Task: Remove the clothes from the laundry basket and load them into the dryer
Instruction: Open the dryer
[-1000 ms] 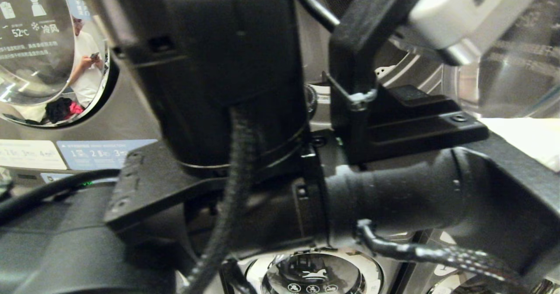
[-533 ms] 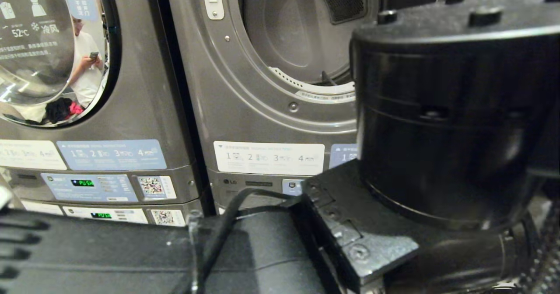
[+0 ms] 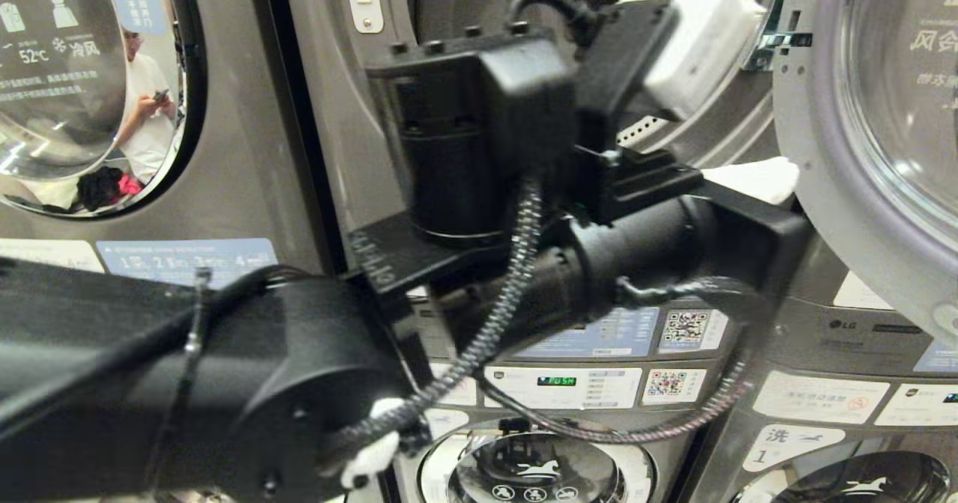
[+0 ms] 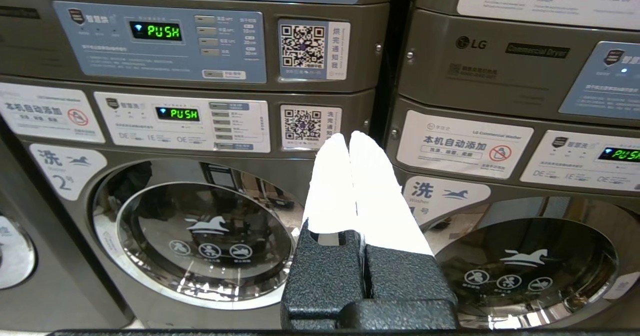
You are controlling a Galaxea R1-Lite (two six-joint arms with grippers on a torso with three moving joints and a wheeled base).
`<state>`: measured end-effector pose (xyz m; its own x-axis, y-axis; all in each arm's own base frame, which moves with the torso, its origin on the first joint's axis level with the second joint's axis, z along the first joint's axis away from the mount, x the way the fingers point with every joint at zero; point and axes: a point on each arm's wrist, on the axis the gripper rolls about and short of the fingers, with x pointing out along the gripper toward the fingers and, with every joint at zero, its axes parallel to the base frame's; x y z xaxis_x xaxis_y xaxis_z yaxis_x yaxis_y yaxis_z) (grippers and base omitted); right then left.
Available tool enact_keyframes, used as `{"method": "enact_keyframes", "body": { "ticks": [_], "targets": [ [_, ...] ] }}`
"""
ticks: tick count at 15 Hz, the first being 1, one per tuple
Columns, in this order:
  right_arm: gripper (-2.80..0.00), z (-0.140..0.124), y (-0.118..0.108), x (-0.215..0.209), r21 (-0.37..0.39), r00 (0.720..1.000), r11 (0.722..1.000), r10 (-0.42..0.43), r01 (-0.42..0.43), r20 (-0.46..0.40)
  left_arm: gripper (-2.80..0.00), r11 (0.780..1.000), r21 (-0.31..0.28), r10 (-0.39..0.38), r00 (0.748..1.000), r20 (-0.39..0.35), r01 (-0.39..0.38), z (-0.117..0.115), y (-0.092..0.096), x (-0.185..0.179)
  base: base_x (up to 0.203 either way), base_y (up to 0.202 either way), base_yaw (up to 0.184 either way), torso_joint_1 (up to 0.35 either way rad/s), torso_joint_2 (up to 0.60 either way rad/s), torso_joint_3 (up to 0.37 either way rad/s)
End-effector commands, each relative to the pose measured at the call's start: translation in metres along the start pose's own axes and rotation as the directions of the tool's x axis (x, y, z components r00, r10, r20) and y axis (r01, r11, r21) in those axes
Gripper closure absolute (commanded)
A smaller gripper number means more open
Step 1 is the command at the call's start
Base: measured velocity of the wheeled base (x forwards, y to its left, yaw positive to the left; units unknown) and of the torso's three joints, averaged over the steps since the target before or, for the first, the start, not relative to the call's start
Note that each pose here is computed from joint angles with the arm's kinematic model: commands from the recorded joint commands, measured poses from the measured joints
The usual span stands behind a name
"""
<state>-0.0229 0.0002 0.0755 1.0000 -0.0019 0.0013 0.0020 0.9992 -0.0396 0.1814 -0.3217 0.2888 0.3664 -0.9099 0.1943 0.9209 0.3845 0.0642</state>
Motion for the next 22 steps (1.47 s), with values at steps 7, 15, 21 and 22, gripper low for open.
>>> {"method": "enact_keyframes", "body": {
  "ticks": [7,15,21,22],
  "targets": [
    [0.00,0.000,0.000,0.000,-0.003,1.000,1.000,-0.007,0.007,-0.003,0.00,0.918,0.072,0.396,0.906,-0.150,-0.389,-0.001,0.080,-0.213,0.000,0.000,0.000,0.000,0.00,0.000],
    [0.00,0.000,0.000,0.000,-0.003,1.000,1.000,-0.006,0.006,-0.002,0.00,0.834,-0.094,0.376,0.684,-0.625,-0.544,-0.127,0.006,-0.338,0.000,0.000,0.000,0.000,0.00,0.000],
    [0.00,0.000,0.000,0.000,0.004,1.000,1.000,-0.009,0.009,0.000,0.00,0.564,0.061,0.556,0.324,-0.766,-0.824,-0.134,-0.032,-0.382,0.000,0.000,0.000,0.000,0.00,0.000],
    [0.00,0.000,0.000,0.000,0.006,1.000,1.000,-0.009,0.009,0.000,0.00,0.515,0.083,0.600,0.289,-0.746,-0.853,-0.132,-0.035,-0.385,0.000,0.000,0.000,0.000,0.00,0.000]
  ]
}}
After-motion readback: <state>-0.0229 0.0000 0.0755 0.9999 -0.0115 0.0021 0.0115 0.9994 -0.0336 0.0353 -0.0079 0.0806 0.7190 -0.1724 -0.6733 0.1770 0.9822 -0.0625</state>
